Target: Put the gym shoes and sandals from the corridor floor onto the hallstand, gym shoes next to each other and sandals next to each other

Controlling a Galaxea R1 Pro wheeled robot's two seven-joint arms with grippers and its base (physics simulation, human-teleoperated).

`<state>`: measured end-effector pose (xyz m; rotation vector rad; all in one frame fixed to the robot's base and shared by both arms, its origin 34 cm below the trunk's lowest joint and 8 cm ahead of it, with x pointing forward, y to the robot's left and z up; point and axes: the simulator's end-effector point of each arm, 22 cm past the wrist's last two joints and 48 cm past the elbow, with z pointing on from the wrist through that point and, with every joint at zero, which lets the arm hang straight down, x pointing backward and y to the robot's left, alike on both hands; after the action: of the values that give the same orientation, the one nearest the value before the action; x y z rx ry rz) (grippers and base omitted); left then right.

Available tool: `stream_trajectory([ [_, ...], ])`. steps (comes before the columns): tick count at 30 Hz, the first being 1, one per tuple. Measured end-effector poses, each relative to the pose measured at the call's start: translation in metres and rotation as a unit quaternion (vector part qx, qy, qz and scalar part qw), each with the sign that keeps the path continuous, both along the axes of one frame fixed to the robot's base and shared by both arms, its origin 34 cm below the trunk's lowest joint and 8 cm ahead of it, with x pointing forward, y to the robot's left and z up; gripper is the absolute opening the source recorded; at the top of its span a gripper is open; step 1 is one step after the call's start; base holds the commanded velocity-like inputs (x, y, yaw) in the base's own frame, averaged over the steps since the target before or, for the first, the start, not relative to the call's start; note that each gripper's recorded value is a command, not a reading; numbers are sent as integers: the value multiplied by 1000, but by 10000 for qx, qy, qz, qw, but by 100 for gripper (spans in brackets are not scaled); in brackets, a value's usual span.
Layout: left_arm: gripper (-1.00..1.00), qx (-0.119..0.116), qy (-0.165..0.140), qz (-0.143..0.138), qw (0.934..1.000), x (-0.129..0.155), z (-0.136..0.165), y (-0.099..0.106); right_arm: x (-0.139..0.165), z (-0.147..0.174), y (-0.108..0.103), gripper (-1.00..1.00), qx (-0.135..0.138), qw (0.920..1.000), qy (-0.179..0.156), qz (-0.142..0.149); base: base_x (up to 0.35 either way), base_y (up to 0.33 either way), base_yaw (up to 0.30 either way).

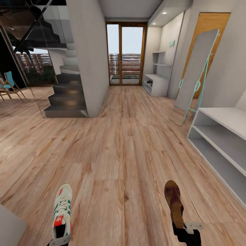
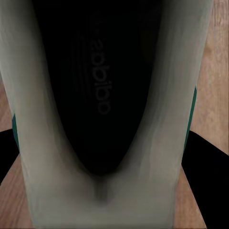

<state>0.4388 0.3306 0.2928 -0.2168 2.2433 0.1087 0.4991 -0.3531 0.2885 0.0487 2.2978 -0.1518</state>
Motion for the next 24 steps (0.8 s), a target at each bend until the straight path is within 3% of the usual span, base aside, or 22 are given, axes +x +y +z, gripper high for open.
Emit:
stream_trajectory([
  [24,-100,-1,5,9,10000,0,0,0,0,-1,1,-100,12,10000,7,8,339,0,0],
])
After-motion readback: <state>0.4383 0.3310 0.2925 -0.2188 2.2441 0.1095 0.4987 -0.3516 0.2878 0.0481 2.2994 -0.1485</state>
